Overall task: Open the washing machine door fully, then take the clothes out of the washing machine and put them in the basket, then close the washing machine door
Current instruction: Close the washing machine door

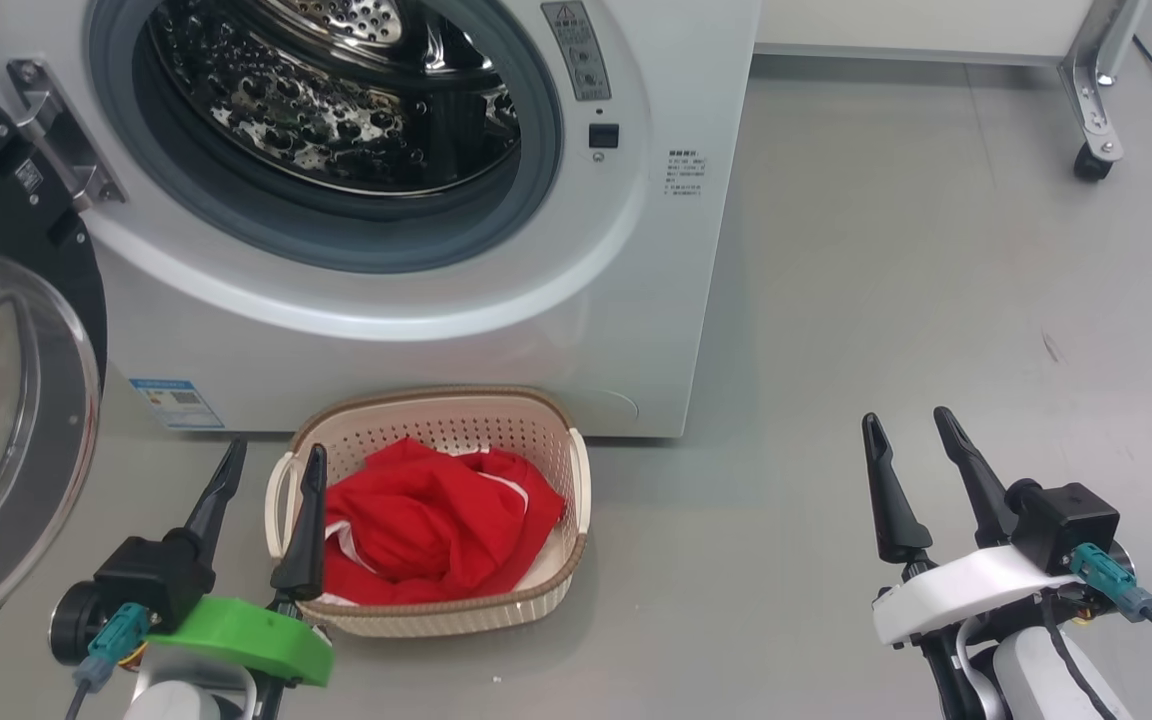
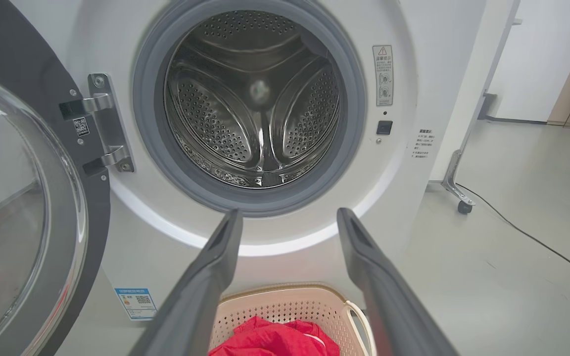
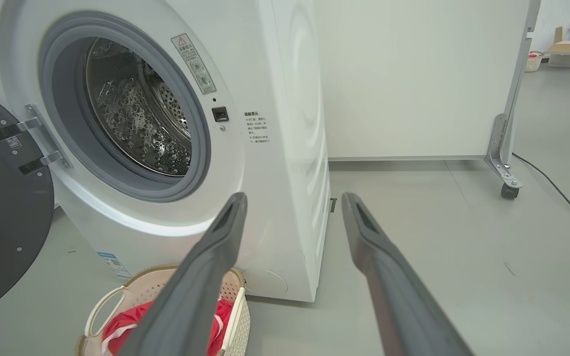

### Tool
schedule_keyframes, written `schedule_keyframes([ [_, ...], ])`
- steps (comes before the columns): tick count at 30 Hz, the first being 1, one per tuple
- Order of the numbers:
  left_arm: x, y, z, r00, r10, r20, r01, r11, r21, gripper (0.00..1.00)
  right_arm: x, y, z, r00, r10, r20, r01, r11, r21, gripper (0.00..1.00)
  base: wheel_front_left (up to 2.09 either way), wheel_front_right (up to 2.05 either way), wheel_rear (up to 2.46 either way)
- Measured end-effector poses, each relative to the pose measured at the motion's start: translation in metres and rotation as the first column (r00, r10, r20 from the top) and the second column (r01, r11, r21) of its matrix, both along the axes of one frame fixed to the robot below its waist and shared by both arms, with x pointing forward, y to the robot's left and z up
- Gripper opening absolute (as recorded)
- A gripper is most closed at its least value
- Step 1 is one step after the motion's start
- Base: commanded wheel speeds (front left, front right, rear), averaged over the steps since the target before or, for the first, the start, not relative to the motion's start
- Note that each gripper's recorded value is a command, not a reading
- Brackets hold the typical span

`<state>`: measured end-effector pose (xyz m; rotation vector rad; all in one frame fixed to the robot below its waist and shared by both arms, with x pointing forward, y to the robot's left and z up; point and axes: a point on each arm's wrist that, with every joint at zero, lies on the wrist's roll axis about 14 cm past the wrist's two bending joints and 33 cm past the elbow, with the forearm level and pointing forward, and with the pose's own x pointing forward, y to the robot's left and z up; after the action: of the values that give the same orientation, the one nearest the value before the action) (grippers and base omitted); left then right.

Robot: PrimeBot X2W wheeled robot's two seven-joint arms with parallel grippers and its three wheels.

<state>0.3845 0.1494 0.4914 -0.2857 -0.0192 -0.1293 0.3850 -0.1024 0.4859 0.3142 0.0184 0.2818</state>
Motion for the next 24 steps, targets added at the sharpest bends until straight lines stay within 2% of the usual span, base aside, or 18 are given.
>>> schedule_keyframes([
  [12, 0.0011, -0.0001, 0.0000, 1.000, -0.002, 0.002, 0.002, 1.000, 0.015, 1.00, 0.0012, -0.0012, -0.0027, 1.000, -0.003, -0.008, 0.003, 1.000, -0.001, 1.00, -1.10, 1.10, 0.00],
  [24, 0.0021, -0.0015, 0.0005, 1.000, -0.004, 0.004, 0.004, 1.000, 0.014, 1.00, 0.0008, -0.0028, -0.0035, 1.000, -0.008, -0.010, 0.008, 1.000, -0.002, 1.00, -0.62, 0.62, 0.00],
])
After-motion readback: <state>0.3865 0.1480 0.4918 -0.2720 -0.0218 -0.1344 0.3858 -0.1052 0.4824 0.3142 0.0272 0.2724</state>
